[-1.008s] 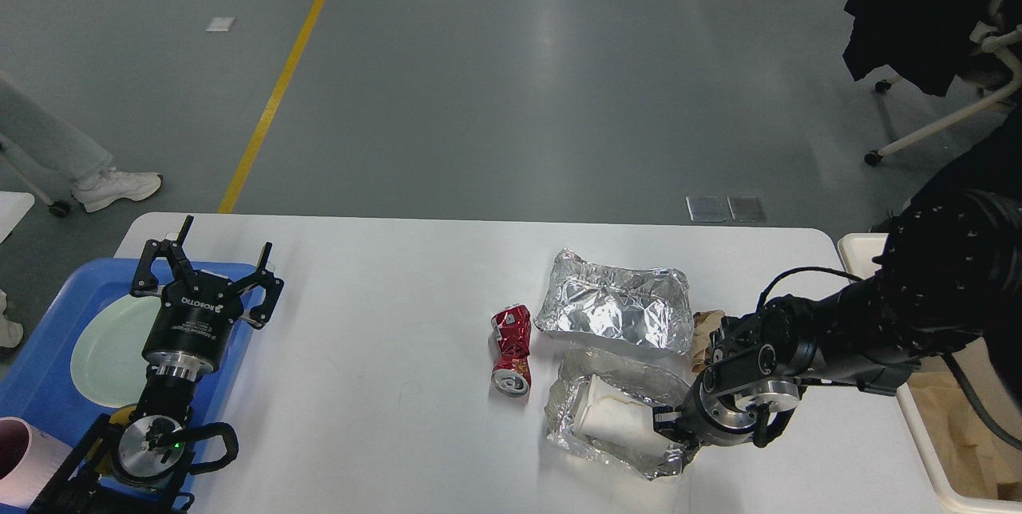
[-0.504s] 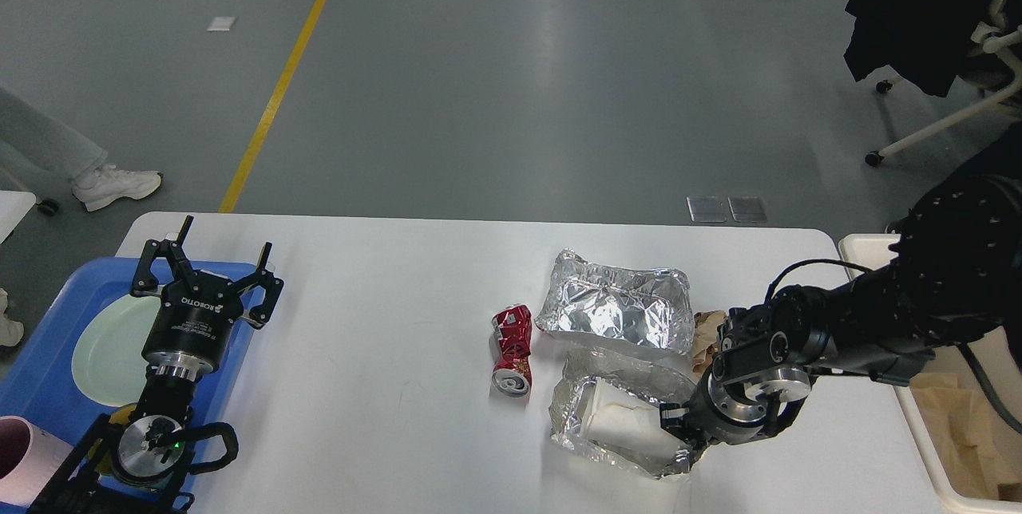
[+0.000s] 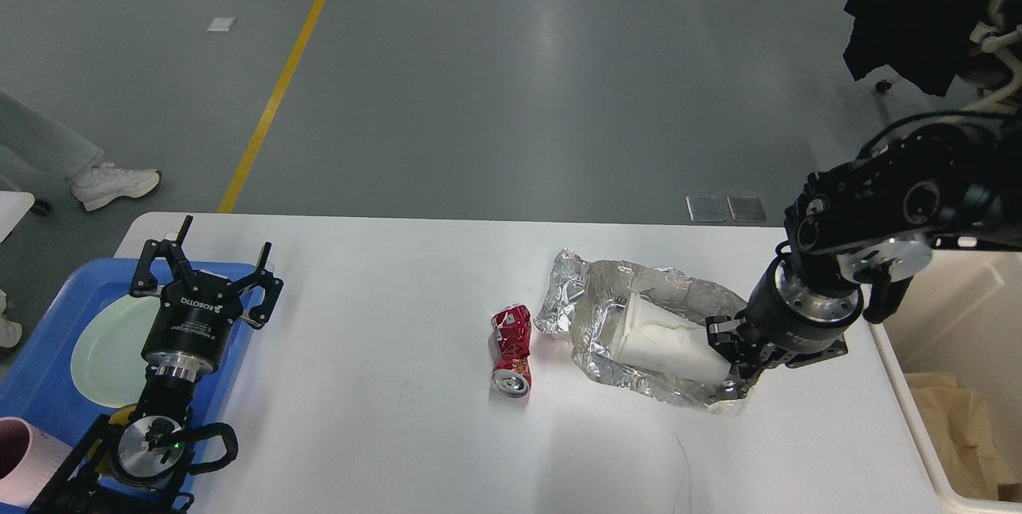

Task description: Tidy desktop

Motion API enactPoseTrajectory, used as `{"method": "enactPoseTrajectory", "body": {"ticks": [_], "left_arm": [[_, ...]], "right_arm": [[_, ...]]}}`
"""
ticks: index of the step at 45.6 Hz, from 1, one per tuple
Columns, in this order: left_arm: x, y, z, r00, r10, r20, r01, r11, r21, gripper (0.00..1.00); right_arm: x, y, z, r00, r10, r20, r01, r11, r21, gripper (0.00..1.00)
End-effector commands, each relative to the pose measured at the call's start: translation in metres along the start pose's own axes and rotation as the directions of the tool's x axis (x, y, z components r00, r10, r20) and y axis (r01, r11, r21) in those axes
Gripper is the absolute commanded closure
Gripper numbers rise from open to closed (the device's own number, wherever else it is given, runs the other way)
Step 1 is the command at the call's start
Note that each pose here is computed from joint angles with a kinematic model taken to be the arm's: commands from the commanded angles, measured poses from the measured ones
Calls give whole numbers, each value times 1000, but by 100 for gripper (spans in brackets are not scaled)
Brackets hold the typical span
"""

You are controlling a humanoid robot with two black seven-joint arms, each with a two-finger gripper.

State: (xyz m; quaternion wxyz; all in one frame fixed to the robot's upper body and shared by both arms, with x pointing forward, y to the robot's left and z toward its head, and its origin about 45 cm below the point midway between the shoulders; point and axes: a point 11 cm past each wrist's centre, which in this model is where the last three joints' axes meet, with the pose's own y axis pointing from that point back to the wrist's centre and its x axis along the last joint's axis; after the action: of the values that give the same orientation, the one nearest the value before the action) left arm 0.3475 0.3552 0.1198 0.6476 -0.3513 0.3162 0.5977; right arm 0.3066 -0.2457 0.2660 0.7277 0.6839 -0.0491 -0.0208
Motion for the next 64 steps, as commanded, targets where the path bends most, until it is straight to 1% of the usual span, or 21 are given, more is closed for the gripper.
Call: {"method": "enactPoseTrajectory", "body": {"ticks": [1,4,8,13,16,26,30,35,43,49,54,56,60,61,62,64], "left_arm": [[0,0,0,1000,0,1,0,1000,0,4],[0,0,0,1000,0,1,0,1000,0,4],[0,0,0,1000,0,1,0,1000,0,4],[0,0,0,1000,0,1,0,1000,0,4],[0,0,0,1000,0,-1,0,1000,0,4],[0,0,0,1000,0,1,0,1000,0,4],[0,0,0,1000,0,1,0,1000,-1,4],[0,0,0,1000,-1,0,1,1000,-1,4],[0,0,0,1000,0,1,0,1000,-1,4],[0,0,0,1000,0,1,0,1000,-1,4],[0,0,0,1000,0,1,0,1000,-1,4],[0,0,0,1000,0,1,0,1000,0,4],[0,0,0,1000,0,1,0,1000,-1,4],[0,0,0,1000,0,1,0,1000,0,4],[0,0,0,1000,0,1,0,1000,0,4],[0,0,0,1000,0,1,0,1000,0,4]], "right_arm": [[7,54,14,1000,-16,10,16,1000,-2,100],[6,76,20,1000,-1,10,2,1000,-17,100],[7,89,26,999,22,29,-22,1000,-10,100],[7,90,32,998,20,65,-24,998,51,100],[7,91,40,996,23,89,-29,997,67,100],[7,89,63,990,26,138,-30,999,27,100],[11,86,89,978,48,204,-48,999,-2,100],[16,70,131,952,47,302,-48,999,-2,100],[15,28,215,915,52,401,-23,997,-77,100],[13,0,275,866,100,489,-28,988,-152,100],[4,-38,307,836,116,537,-19,983,-183,100],[0,-53,316,823,135,552,-34,981,-190,100],[-6,-81,328,785,200,587,-97,975,-202,100],[-11,-90,332,774,219,594,-110,971,-214,100],[-21,-108,338,758,256,600,-132,961,-244,100],[-30,-124,344,741,302,599,-159,947,-280,100]]}}
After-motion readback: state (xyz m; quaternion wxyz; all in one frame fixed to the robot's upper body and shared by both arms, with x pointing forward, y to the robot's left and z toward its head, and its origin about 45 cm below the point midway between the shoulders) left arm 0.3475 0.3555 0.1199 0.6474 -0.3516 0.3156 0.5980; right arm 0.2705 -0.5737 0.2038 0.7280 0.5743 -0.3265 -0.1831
